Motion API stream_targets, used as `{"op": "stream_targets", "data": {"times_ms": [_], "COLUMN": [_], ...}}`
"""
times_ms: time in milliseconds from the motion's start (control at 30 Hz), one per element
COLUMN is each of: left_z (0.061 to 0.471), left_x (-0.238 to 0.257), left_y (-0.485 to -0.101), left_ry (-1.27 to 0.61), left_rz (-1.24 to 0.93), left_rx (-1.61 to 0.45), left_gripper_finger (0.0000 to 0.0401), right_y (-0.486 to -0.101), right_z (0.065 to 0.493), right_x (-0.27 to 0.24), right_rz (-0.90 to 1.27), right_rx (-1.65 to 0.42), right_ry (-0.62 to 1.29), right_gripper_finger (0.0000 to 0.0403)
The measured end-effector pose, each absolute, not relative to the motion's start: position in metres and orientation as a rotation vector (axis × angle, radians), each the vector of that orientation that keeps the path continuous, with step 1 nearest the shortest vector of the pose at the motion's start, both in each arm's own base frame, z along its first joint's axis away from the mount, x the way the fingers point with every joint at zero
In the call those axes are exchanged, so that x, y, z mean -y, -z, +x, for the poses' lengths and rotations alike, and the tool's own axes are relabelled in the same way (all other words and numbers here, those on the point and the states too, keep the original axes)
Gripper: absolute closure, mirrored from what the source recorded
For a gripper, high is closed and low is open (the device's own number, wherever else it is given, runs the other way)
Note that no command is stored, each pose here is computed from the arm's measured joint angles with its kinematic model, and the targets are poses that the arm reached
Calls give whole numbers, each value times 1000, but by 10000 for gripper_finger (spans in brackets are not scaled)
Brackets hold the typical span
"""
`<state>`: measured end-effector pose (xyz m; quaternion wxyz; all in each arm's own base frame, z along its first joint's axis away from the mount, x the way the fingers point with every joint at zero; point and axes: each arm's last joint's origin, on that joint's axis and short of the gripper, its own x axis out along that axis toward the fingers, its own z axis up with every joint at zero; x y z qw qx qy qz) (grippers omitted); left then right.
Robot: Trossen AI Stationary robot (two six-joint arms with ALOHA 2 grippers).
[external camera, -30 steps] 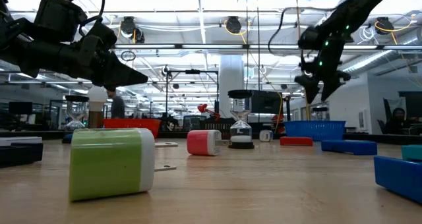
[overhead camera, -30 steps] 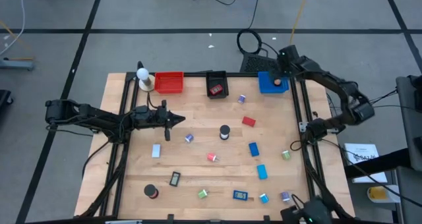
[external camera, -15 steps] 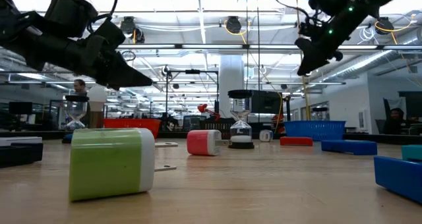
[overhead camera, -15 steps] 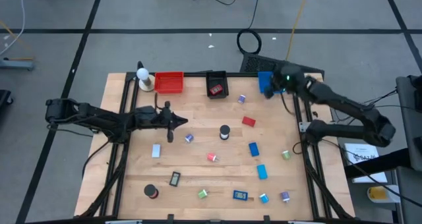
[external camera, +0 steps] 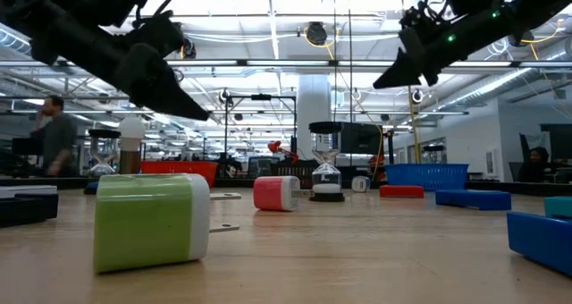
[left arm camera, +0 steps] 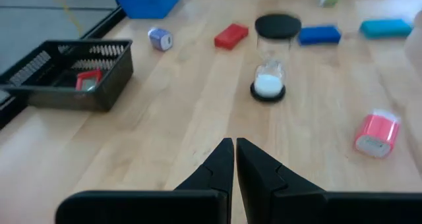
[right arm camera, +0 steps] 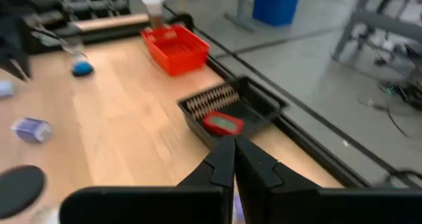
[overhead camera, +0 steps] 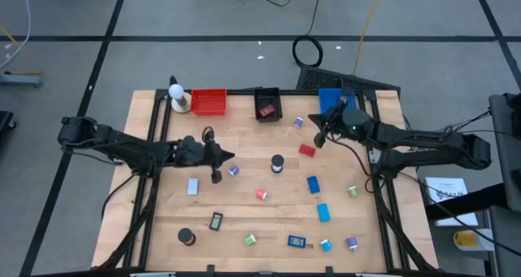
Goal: Pick & Place Office items
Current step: Put the middle left purple charger adapter into the red bin
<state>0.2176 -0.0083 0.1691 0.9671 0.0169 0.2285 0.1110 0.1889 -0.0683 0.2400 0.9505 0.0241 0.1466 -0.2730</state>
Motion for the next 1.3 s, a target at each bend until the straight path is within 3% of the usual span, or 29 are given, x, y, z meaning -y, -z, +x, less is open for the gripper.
{"op": "stream_targets", "data": {"times_ms": [133, 233, 600, 767, 1000, 1300], "left_z": [226, 233, 255, 261, 263, 265], "left_x": [24, 36, 58, 57, 53, 46], "left_y": [-164, -160, -164, -144, -126, -126], "left_ry": [-277, -269, -393, -455, -509, -455], "left_rz": [-36, -86, -104, -128, -167, -173], "left_rx": [-514, -567, -759, -844, -909, -953], "left_gripper_finger": [371, 345, 157, 108, 130, 263], "right_y": [-241, -239, -233, -233, -233, -233], "right_z": [192, 192, 191, 191, 192, 192], "right_x": [62, 59, 57, 57, 57, 57], "right_rz": [24, 16, -14, -15, -15, -28], "right_rx": [-249, -222, -196, -196, -196, -199], "right_ry": [518, 503, 493, 492, 490, 488], "right_gripper_finger": [402, 401, 402, 402, 402, 402]}}
